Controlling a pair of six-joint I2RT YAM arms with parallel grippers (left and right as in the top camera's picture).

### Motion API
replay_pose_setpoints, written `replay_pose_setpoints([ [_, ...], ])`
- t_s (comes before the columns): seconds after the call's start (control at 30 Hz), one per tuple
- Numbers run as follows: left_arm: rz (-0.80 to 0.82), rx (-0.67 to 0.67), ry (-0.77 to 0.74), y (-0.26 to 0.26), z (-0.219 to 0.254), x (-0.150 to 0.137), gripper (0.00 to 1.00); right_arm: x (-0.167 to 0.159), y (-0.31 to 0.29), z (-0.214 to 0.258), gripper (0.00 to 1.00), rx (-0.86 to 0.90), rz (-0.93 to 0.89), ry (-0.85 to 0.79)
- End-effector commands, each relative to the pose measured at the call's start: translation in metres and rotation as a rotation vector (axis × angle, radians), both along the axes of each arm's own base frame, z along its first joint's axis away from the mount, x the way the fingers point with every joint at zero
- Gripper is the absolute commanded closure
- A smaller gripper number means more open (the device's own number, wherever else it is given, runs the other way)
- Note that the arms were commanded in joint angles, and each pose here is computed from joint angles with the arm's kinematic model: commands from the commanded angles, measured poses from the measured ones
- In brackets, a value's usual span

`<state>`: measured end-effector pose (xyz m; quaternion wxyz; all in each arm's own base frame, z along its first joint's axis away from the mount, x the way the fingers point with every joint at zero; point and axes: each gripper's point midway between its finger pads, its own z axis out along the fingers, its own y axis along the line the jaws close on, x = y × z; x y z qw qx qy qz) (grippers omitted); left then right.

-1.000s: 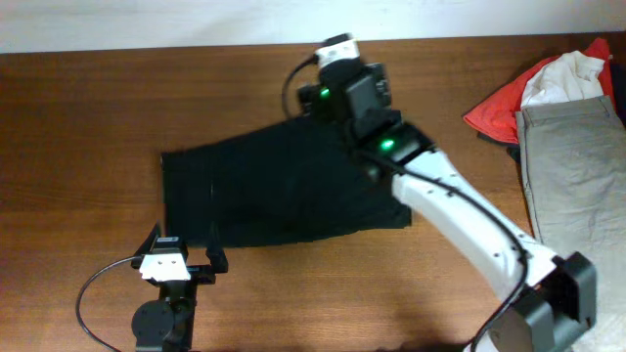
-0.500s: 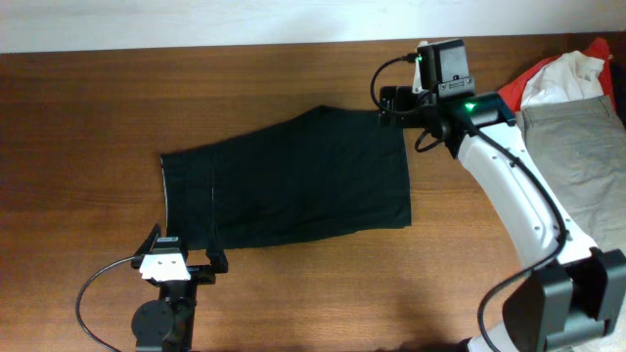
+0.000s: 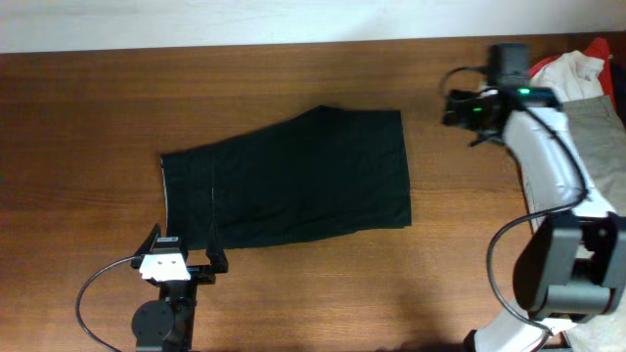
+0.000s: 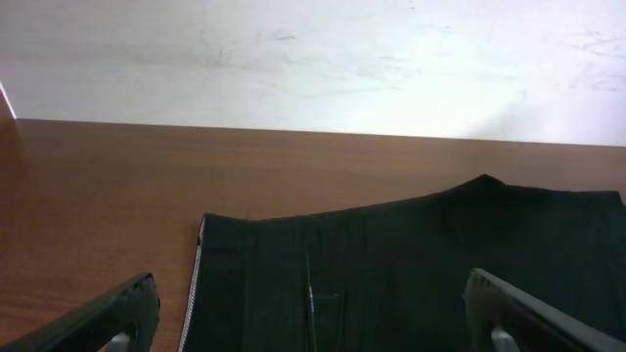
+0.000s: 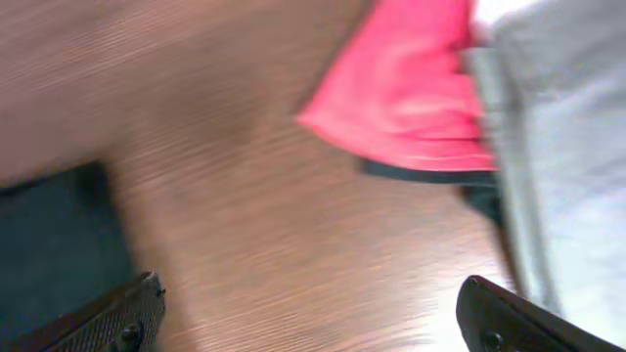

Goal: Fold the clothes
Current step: 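Release the trousers and retract the right gripper to the pile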

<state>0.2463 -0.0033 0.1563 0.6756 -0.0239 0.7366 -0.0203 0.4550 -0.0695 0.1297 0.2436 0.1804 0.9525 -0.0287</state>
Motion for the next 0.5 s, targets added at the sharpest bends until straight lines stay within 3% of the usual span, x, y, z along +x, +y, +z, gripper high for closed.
replay_pose_setpoints([
  [0.0, -0.015, 0.018, -0.001, -0.002, -0.001, 0.000, 0.01, -0.009, -0.039, 0.004, 0.01, -0.024, -0.098, 0.003],
  [0.3, -0.017, 0.016, -0.002, -0.003, -0.001, 0.000, 0.01, -0.018, -0.072, 0.004, 0.01, -0.006, -0.169, -0.001],
  [0.47, -0.127, -0.009, -0.076, -0.022, 0.018, 0.000, 0.01, -0.018, -0.072, 0.004, 0.01, -0.006, -0.169, -0.002],
])
